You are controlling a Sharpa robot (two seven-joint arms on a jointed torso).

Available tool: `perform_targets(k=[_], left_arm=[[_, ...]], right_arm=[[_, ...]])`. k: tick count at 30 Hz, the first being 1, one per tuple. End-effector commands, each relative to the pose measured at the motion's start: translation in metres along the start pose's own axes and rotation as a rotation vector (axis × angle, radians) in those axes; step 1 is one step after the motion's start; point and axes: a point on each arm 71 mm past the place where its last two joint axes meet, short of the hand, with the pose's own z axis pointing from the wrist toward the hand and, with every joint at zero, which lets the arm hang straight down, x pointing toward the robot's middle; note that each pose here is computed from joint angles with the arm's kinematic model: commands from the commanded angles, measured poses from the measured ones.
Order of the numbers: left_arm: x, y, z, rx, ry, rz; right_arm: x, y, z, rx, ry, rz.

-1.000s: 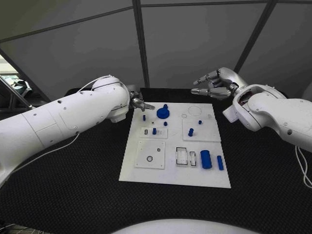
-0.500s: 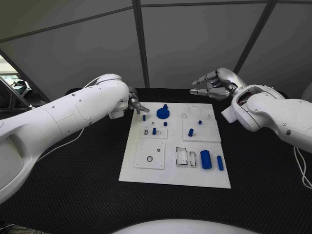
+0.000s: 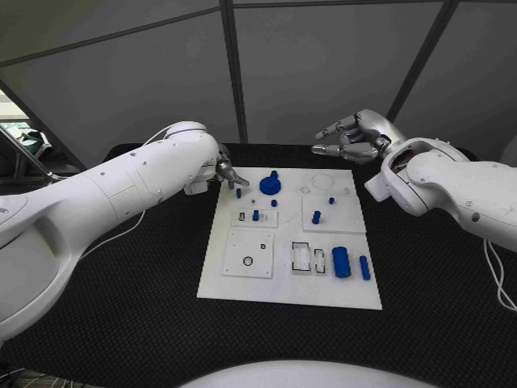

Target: Assemble the parts on the task board

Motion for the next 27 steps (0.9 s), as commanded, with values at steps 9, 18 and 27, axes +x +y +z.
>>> perform_targets(k=[9,18,27], left_arm=[[0.0035,-0.005,0.0017,0.026,0.031,0.026],[0.0062,-0.005,0.0033,0.023,0.039,0.029],[0.0068,-0.0043,0.0039,0.021,0.041,0.029]], right_arm=[[0.0004,0.0026,0.0017,-0.008,-0.006,0.004],[0.0008,0.0026,0.0021,-0.009,-0.003,0.004],[0.0009,0.0026,0.0023,-0.009,-0.003,0.004]])
